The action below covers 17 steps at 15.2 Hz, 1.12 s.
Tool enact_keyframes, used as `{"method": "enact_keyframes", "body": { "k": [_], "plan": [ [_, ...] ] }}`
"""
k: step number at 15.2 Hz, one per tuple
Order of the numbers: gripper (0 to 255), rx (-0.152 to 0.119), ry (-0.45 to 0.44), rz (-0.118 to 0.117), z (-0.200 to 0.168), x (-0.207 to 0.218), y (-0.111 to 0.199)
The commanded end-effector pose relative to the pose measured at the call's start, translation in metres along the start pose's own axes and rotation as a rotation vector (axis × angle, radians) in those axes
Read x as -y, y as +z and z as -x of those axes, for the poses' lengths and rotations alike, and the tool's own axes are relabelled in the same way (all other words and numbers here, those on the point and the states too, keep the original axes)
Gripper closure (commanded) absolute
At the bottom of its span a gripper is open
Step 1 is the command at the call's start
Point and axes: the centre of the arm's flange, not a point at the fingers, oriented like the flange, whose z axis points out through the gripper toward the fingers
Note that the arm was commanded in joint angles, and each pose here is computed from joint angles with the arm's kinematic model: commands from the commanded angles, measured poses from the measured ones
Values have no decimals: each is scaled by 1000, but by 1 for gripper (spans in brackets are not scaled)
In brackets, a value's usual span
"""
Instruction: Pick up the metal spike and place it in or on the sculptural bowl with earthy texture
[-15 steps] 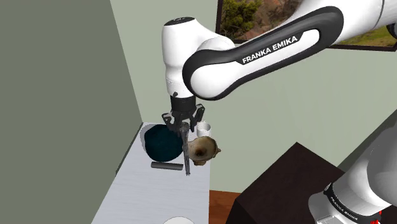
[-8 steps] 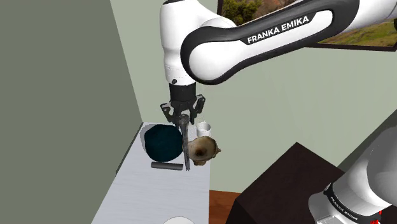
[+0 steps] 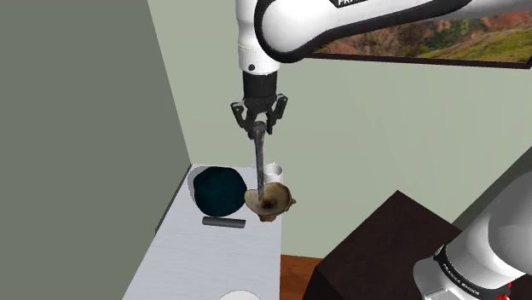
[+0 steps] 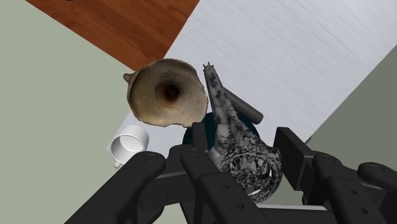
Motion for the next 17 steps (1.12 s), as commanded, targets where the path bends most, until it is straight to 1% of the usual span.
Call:
{"method": "enact_keyframes", "body": {
  "k": [1, 10, 11, 17],
  "plan": [
    [255, 1, -1, 0, -11, -17, -20],
    [255, 1, -1, 0, -73, -94, -87],
    [255, 1, -1, 0, -74, -95, -88],
    [255, 1, -1, 0, -74, -94, -56]
  ]
}}
